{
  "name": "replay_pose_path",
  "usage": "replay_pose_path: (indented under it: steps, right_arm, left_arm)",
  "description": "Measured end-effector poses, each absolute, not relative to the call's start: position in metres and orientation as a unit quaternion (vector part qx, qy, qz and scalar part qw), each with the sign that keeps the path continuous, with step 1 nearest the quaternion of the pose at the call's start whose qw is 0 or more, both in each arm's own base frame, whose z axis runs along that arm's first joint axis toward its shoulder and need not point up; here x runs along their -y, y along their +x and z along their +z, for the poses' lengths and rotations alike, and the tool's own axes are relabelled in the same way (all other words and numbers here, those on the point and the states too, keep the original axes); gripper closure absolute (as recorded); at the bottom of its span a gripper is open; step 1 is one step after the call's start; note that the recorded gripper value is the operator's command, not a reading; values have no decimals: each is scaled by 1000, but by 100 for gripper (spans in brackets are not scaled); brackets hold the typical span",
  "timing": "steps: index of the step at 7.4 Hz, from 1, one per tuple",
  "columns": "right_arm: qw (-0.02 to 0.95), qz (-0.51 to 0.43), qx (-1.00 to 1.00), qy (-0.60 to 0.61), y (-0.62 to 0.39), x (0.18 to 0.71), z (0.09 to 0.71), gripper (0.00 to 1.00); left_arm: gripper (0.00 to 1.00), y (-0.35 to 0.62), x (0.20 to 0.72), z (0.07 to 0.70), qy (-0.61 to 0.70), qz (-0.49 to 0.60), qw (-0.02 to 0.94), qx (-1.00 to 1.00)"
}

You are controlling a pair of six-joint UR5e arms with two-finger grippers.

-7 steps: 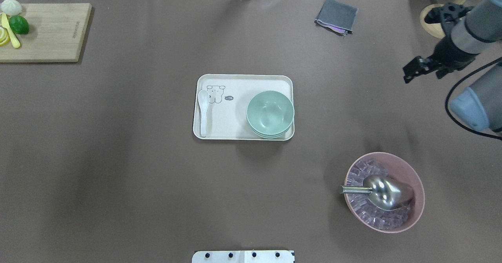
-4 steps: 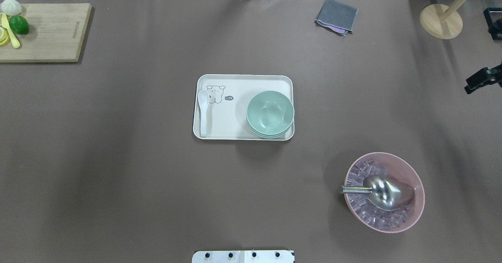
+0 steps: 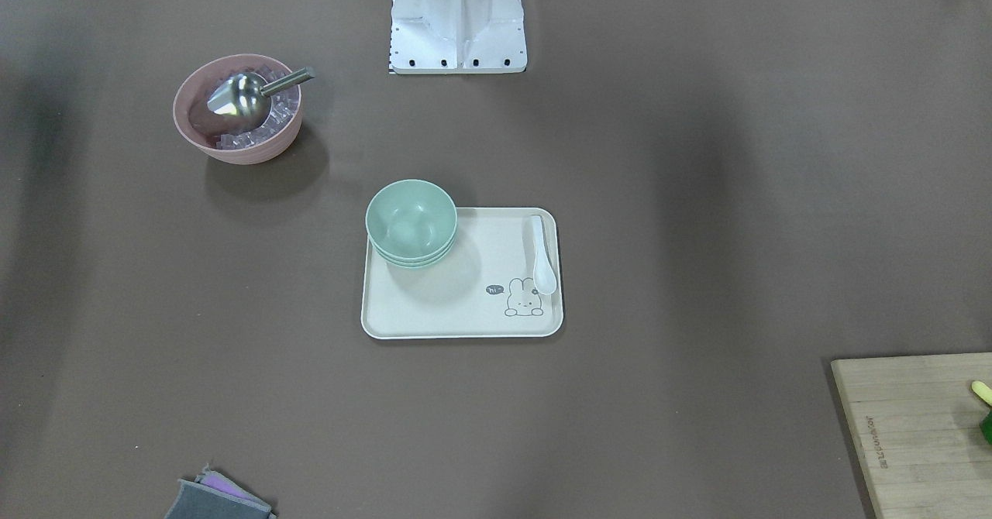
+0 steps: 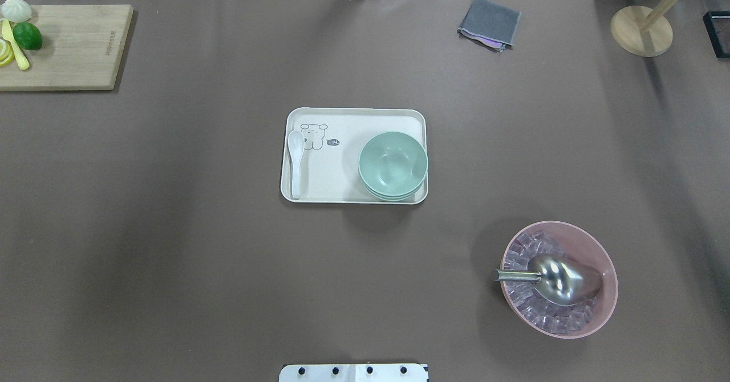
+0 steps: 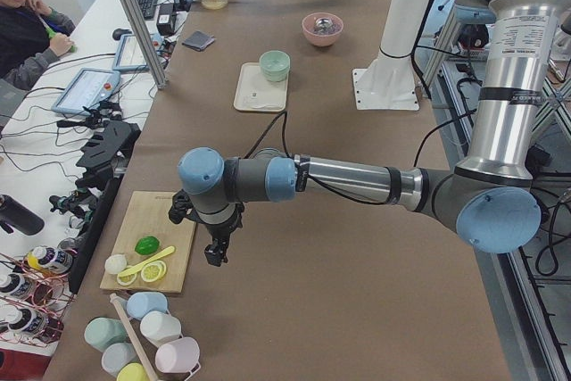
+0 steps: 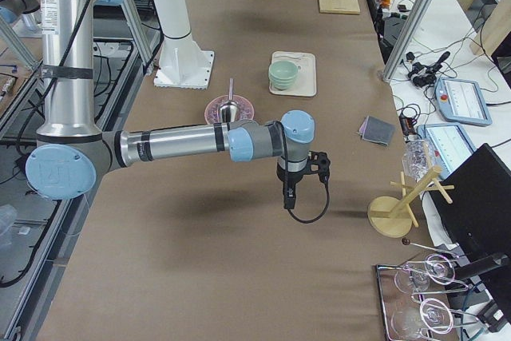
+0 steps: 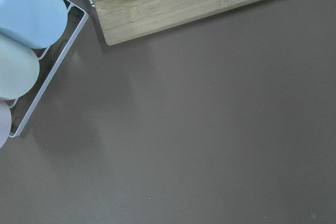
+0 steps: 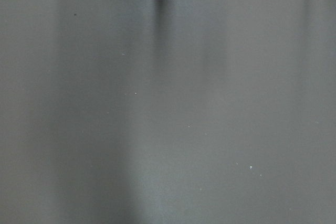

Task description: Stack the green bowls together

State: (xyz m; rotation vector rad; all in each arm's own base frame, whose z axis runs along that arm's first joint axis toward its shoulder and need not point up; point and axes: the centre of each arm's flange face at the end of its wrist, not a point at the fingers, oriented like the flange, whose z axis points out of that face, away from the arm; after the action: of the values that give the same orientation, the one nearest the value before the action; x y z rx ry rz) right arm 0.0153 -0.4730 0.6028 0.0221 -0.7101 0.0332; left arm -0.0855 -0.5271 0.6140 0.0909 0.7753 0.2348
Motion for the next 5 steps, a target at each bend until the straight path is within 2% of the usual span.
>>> replay_pose_path:
  steps: [5]
  right_arm:
    - [935, 44, 353, 7, 59, 440, 629, 0]
  left_arm:
    - [2, -84, 521, 625, 39, 107, 919, -377]
